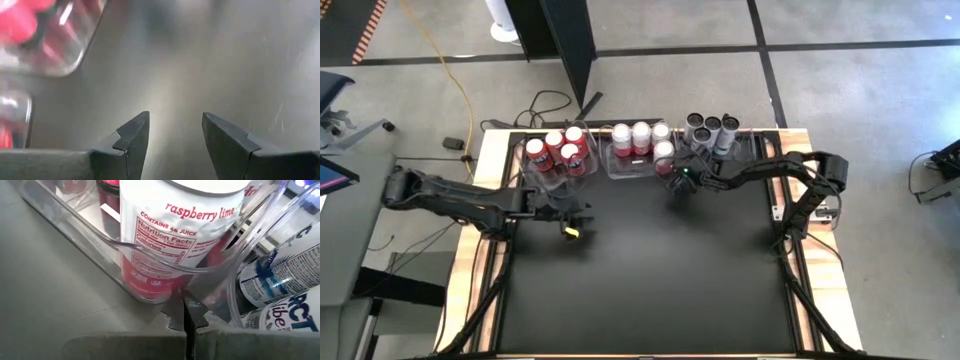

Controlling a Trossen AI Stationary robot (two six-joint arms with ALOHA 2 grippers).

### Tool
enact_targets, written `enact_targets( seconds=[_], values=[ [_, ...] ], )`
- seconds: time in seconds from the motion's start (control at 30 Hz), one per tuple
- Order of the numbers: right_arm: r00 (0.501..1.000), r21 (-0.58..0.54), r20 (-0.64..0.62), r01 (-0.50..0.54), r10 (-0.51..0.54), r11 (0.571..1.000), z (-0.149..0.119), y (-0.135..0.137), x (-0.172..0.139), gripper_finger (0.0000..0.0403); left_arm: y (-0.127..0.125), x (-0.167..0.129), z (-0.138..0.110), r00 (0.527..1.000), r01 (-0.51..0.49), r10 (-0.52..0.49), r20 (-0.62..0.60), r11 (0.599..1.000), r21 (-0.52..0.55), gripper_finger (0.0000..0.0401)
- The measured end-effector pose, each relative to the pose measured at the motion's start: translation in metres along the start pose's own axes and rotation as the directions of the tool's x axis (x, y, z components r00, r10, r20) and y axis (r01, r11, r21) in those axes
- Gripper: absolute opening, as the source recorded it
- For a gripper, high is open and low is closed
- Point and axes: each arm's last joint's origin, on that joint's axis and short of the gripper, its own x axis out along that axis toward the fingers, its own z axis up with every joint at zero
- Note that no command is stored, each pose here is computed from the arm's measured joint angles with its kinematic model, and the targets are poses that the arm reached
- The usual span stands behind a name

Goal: Sort soda cans
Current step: Move the bottom transparent bin between the top transparent bins

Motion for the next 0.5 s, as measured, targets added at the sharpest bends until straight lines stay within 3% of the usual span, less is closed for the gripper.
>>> enact_targets(
  seconds=[0.23,0.5],
  values=[
    [1.0,-0.051,0.015,-0.015,0.016,0.999,-0.002,0.015,-0.008,0.0,0.001,-0.018,-0.02,0.985,-0.058,0.036,-0.17,0.99,-0.13,0.0169],
    [0.996,-0.111,0.023,-0.081,0.084,0.991,-0.006,0.035,-0.019,0.0,0.001,-0.009,-0.048,0.959,-0.109,0.055,-0.278,0.977,-0.184,0.0169]
  ],
)
